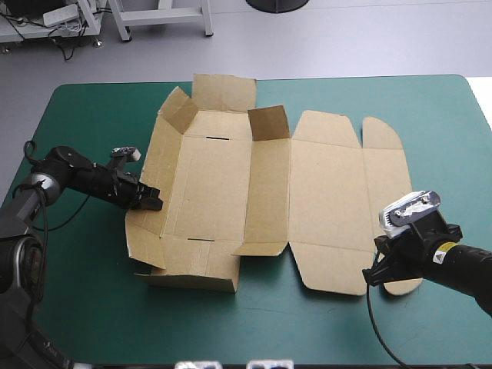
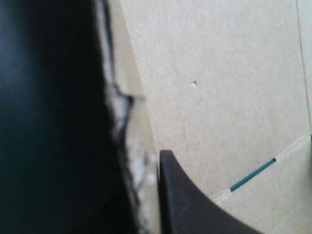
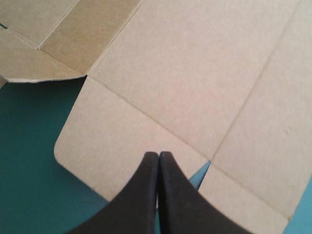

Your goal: Fold the box

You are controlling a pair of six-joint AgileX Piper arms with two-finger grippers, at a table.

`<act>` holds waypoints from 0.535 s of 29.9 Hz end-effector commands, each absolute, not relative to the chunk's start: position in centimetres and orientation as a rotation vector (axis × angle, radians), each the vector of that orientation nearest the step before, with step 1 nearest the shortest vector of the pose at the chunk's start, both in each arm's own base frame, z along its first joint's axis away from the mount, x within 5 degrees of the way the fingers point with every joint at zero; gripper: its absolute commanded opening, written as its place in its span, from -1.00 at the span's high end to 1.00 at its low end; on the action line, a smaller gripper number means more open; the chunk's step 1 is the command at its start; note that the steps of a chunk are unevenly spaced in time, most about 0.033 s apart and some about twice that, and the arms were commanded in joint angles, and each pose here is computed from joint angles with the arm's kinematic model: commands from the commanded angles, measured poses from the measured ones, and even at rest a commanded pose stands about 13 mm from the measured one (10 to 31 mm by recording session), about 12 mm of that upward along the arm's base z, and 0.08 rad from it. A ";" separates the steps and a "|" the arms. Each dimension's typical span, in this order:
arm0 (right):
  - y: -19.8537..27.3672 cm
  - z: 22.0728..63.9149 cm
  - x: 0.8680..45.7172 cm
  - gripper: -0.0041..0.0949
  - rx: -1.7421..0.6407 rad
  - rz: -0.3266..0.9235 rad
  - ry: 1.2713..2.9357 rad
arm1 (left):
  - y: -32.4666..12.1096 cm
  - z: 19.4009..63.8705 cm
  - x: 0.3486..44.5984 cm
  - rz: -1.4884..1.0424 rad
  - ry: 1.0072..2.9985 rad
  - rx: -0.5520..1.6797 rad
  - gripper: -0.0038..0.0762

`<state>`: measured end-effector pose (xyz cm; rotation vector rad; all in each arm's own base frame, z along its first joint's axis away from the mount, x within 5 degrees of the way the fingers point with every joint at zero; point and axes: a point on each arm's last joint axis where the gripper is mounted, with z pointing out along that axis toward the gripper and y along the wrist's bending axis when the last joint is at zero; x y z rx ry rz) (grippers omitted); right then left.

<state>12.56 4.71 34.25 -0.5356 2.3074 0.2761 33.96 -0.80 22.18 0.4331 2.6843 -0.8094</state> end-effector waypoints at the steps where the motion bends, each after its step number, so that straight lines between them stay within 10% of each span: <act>1: 4.9 35.6 12.7 0.95 -0.517 0.298 2.230 | -2.9 27.3 34.4 -0.743 2.499 0.565 0.93; 16: 4.9 35.9 12.9 0.95 -0.498 0.294 2.188 | -7.4 41.6 34.3 -0.214 2.215 1.083 0.93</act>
